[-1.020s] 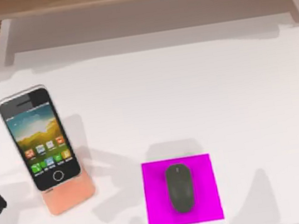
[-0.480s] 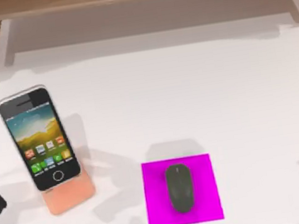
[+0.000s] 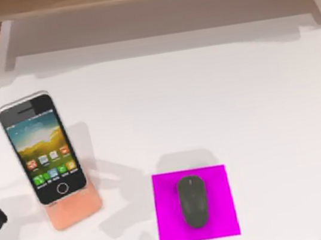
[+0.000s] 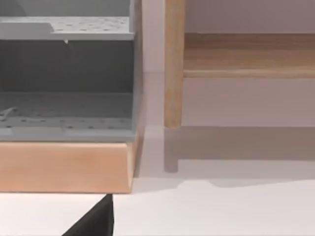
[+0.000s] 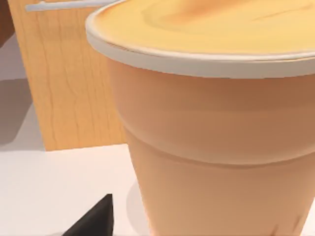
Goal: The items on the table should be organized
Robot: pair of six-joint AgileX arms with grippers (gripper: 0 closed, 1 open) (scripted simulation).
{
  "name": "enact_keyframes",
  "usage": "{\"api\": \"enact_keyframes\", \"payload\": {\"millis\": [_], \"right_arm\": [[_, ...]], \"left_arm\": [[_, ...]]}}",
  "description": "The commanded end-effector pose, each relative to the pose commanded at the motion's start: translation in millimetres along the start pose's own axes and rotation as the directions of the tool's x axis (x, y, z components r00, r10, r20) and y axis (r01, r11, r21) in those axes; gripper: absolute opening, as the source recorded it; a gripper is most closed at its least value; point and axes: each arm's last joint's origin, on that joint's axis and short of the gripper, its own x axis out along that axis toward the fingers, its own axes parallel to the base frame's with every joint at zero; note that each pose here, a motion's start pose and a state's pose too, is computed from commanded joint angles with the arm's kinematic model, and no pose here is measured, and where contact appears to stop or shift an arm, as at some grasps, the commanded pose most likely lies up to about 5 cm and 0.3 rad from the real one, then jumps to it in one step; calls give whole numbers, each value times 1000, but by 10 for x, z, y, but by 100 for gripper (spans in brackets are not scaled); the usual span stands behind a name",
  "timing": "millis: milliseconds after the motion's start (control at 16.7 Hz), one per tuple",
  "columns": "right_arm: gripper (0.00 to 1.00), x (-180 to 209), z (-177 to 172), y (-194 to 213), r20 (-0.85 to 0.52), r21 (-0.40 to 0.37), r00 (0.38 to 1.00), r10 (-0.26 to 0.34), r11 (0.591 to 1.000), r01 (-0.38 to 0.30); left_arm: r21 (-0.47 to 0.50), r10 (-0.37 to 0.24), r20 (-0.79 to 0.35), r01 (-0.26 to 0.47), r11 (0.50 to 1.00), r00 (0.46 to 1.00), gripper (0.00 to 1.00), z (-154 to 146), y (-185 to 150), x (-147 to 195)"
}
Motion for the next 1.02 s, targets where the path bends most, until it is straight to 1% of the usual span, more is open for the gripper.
{"api": "enact_keyframes", "payload": {"millis": [240,360,780,1020], "right_arm": [[100,194,-109,-76,79,-51,995,67,997,-63],[100,249,-126,-83,102,-69,991,89,994,-82],[100,262,-126,-87,105,-71,990,90,994,-83],[100,471,-106,-66,106,-73,990,94,994,-86]], "left_arm": [[0,0,0,0,1000,1000,100,0,0,0],[0,0,0,0,1000,1000,100,0,0,0],[0,0,0,0,1000,1000,100,0,0,0],[0,0,0,0,1000,1000,100,0,0,0]]}}
